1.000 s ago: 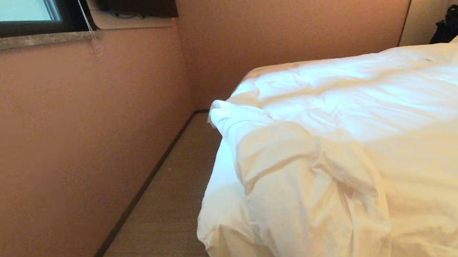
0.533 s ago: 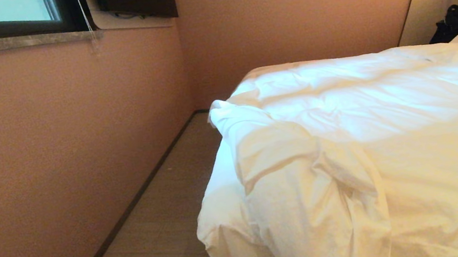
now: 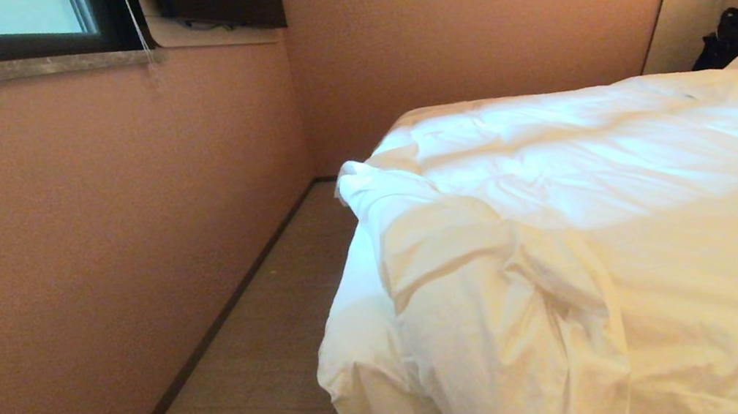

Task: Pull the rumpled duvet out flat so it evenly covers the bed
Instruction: Flatten the corners of the folded blanket

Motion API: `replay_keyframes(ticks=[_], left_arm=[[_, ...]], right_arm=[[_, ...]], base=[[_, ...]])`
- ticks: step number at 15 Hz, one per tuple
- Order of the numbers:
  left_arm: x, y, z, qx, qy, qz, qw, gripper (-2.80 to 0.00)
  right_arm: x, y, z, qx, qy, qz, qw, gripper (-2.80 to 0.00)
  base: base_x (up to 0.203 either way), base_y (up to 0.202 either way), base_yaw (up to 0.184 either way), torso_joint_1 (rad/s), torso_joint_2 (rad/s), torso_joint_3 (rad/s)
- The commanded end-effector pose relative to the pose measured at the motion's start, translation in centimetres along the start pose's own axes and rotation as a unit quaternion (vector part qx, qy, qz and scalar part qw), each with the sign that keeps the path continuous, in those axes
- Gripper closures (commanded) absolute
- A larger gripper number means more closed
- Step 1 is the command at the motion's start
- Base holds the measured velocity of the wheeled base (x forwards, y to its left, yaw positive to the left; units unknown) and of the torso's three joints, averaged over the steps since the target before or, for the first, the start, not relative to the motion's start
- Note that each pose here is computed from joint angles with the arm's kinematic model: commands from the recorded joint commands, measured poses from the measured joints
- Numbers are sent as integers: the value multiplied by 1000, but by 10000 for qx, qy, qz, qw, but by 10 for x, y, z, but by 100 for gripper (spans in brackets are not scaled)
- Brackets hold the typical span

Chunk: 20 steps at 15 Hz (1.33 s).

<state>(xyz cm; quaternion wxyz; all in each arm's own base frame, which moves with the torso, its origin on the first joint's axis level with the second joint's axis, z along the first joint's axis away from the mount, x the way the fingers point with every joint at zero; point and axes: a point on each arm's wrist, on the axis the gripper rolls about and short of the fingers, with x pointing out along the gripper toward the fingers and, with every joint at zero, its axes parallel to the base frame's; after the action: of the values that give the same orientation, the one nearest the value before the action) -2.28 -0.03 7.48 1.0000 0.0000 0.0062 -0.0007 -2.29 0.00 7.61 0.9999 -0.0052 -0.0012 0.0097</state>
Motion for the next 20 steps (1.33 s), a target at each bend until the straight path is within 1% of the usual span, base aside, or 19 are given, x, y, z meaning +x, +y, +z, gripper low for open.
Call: replay_keyframes(ticks=[1,6,7,9,10,11,12,14,15,16,17,20], left_arm=[[0,0,0,8,0,7,10000,0],[0,0,0,34,-3,23,10000,0],[-1,0,5,27,-107,37,9999,0],[-12,0,35,-18,-637,4,9980,0],[-18,0,49,-34,-834,-22,9965,0],[-24,0,62,-40,-916,-42,9958,0],[-27,-1,74,-49,-912,-75,9958,0],[-26,-1,97,-127,-759,-216,9968,0],[-23,-1,108,-226,-660,-313,9971,0],[-15,-2,118,-347,-473,-417,9974,0],[-3,-2,129,-501,-195,-537,9971,0],[41,-4,157,-819,572,-917,9908,0]], right_arm=[[0,0,0,-2,-4,3,10000,0],[0,0,0,-2,-4,3,10000,0],[0,0,0,-2,-4,3,10000,0],[0,0,0,-2,-4,3,10000,0],[0,0,0,-2,-4,3,10000,0],[0,0,0,-2,-4,3,10000,0],[0,0,0,-2,-4,3,10000,0],[0,0,0,-2,-4,3,10000,0],[0,0,0,-2,-4,3,10000,0],[0,0,0,-2,-4,3,10000,0],[0,0,0,-2,-4,3,10000,0],[0,0,0,-2,-4,3,10000,0]], base=[[0,0,0,0,0,0],[0,0,0,0,0,0],[0,0,0,0,0,0],[0,0,0,0,0,0],[0,0,0,0,0,0],[0,0,0,0,0,0],[0,0,0,0,0,0],[0,0,0,0,0,0],[0,0,0,0,0,0],[0,0,0,0,0,0],[0,0,0,0,0,0],[0,0,0,0,0,0]])
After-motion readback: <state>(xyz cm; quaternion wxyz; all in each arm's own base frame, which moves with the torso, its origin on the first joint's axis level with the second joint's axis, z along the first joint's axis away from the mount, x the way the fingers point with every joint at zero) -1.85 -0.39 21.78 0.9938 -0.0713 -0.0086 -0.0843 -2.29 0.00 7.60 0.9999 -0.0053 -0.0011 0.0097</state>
